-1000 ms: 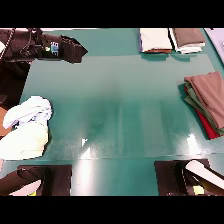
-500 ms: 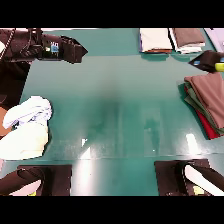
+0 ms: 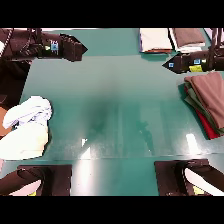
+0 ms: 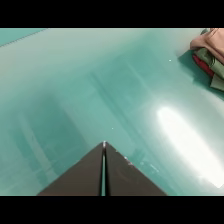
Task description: Fold the shirts.
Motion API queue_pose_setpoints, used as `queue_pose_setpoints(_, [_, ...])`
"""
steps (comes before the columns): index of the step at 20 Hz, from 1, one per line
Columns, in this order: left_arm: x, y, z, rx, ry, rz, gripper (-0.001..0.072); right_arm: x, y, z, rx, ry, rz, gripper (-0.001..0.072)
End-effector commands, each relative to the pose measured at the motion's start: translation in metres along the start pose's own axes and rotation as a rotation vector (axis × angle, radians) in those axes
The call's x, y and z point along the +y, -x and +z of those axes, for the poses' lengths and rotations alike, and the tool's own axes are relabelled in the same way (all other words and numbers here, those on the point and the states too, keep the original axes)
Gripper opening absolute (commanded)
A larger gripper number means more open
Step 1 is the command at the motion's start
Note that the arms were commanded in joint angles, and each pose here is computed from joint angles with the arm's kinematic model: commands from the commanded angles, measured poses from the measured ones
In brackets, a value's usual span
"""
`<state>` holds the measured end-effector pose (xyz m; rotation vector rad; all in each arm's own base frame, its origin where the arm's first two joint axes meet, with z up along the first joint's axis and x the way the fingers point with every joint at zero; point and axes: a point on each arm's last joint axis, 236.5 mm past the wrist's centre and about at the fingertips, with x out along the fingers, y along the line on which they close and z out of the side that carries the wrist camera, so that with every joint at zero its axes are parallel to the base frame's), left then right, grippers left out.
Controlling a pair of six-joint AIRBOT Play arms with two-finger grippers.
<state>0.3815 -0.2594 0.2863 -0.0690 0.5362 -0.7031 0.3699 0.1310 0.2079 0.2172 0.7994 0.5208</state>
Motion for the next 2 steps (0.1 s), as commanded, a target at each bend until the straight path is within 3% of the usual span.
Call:
queue_pose_setpoints(1, [0.0000, 0.0000, 0.0007, -0.003, 0.000, 0.000, 0.0030, 0.0048, -0.0011, -0.0030, 0.012, 0.009, 0.010, 0.0021])
queue_pose_setpoints(2, [-0.0001, 0.0000, 0.0007, -0.003, 0.000, 0.000, 0.0030, 0.0051, -0.0011, -0.0040, 0.016, 0.009, 0.011, 0.0021])
